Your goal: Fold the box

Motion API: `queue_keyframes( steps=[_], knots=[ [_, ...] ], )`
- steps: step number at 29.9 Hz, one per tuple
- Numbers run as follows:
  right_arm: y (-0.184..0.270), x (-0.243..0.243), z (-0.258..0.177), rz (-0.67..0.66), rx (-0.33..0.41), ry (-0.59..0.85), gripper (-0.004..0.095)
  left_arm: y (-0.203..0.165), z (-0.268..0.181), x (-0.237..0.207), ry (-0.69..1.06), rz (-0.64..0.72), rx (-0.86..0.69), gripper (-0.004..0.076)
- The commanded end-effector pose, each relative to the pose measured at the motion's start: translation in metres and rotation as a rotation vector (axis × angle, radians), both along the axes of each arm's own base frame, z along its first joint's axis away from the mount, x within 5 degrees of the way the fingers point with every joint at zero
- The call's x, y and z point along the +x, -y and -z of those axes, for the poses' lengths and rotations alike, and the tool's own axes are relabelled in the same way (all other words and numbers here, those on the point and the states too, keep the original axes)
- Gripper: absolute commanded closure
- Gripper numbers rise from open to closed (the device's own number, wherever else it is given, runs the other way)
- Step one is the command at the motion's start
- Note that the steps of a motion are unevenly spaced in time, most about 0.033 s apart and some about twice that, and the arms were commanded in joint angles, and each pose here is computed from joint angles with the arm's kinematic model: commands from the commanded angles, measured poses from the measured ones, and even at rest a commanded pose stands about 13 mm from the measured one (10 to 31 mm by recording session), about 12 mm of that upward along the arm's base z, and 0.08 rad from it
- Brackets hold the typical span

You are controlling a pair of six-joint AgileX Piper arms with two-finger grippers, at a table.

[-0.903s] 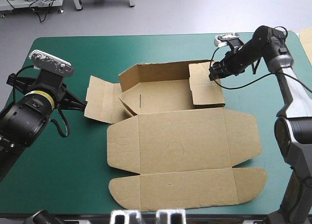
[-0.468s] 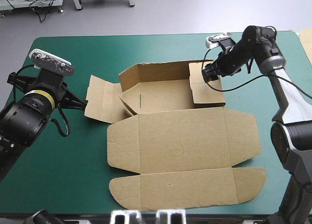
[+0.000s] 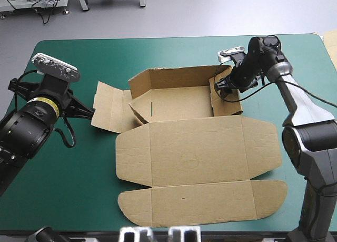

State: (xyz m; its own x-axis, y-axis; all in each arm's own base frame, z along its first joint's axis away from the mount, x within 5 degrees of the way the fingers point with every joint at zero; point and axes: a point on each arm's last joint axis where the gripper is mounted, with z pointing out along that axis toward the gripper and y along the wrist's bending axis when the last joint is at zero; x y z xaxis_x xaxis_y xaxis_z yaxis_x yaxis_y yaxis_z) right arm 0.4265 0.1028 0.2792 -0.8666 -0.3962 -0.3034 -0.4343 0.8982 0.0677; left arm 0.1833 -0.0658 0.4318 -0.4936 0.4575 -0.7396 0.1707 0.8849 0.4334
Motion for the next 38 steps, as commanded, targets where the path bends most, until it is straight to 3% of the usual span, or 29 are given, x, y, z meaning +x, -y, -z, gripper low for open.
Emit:
queue_keyframes(
  steps=[1,12,18,23,30,38],
  knots=[
    [-0.002,-0.006,-0.018,0.007,0.029,0.019,0.0368,-0.003,-0.017,-0.003,0.094,0.015,-0.027,0.0710],
    [-0.004,-0.002,-0.007,-0.058,0.025,0.004,0.0925,-0.003,-0.017,-0.003,0.099,-0.007,-0.066,0.0710],
    [-0.001,-0.014,-0.038,-0.092,0.026,0.085,0.0926,-0.007,-0.019,-0.003,0.130,-0.070,-0.091,0.0710],
    [0.011,-0.037,-0.084,-0.086,-0.029,0.209,0.0926,-0.011,-0.019,-0.003,0.124,-0.100,-0.057,0.0710],
    [0.022,-0.074,-0.139,-0.091,-0.019,0.354,0.0926,-0.018,-0.020,-0.001,0.135,-0.137,-0.056,0.0709],
    [0.045,-0.082,-0.157,-0.041,0.142,0.385,0.0926,-0.058,-0.011,0.013,0.053,-0.211,-0.206,0.0708]
  ],
)
